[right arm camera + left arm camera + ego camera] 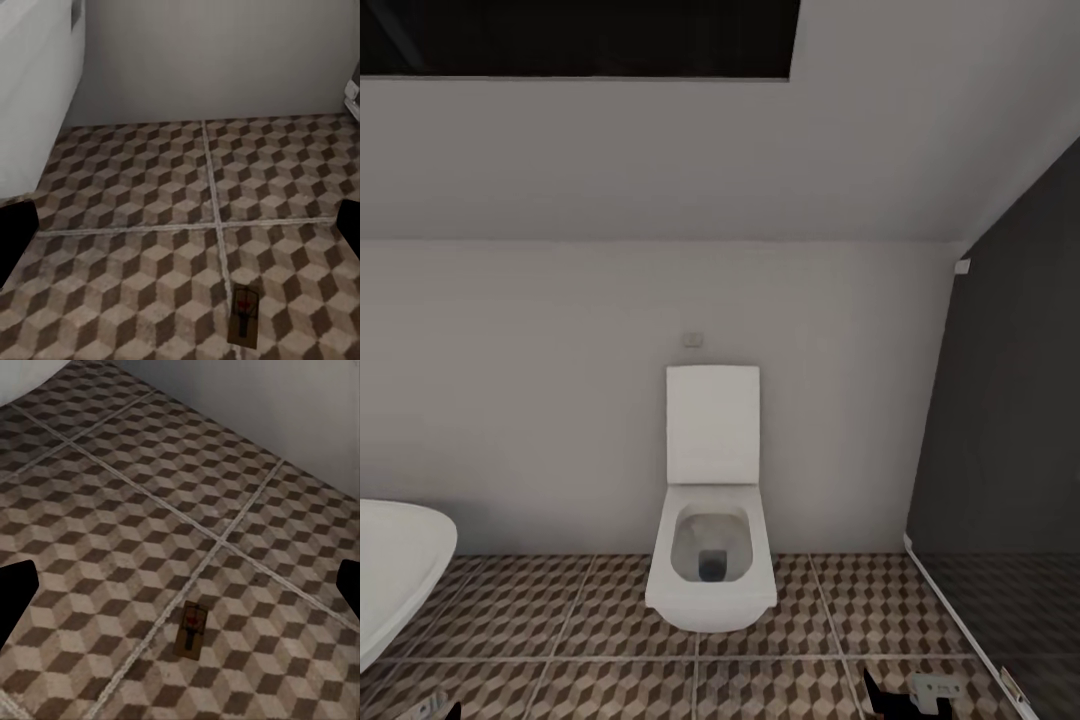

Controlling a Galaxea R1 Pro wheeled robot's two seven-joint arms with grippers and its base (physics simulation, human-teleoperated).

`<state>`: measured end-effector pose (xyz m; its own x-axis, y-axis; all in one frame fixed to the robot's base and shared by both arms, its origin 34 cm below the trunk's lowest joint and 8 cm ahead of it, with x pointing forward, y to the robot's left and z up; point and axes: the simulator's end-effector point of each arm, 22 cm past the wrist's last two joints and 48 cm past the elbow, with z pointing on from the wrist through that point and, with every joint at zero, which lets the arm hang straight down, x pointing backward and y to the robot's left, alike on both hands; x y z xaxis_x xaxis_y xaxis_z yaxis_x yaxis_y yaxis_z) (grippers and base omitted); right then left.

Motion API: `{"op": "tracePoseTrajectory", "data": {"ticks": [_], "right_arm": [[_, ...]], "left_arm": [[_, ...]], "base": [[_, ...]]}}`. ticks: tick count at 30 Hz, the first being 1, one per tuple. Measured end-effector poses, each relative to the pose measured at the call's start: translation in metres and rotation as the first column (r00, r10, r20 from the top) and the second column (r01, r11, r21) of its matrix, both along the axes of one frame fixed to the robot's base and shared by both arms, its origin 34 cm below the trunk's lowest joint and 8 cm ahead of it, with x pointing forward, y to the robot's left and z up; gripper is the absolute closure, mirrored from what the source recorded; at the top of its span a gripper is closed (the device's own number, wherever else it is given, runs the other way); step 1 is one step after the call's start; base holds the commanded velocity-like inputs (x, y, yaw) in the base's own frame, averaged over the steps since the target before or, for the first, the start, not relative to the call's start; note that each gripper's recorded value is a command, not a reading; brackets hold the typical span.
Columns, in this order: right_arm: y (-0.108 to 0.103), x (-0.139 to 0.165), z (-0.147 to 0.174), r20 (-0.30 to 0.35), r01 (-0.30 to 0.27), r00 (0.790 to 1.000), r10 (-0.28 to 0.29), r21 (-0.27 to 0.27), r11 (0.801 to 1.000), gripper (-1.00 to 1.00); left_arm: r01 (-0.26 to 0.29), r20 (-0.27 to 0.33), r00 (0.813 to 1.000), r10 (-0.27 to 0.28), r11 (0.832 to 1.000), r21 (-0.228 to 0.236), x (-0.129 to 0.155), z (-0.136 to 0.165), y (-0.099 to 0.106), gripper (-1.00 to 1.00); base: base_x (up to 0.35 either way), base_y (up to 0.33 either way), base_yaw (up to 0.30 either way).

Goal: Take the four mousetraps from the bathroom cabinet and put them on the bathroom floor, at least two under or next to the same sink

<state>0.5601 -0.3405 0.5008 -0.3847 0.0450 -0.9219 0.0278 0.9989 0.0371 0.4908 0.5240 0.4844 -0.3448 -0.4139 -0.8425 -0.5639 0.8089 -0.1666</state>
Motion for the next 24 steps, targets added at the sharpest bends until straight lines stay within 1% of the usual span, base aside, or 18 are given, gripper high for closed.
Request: {"op": "tracePoseTrajectory", "data": {"ticks": [24], "right_arm": [[0.001,0.008,0.048,-0.001,-0.001,1.000,0.001,0.001,1.000,-1.00]], "left_arm": [[0.001,-0.001,1.000,-0.001,1.000,-0.002,0.008,0.048,-0.002,-1.00]], "base": [[0.000,0.000,0.000]]}}
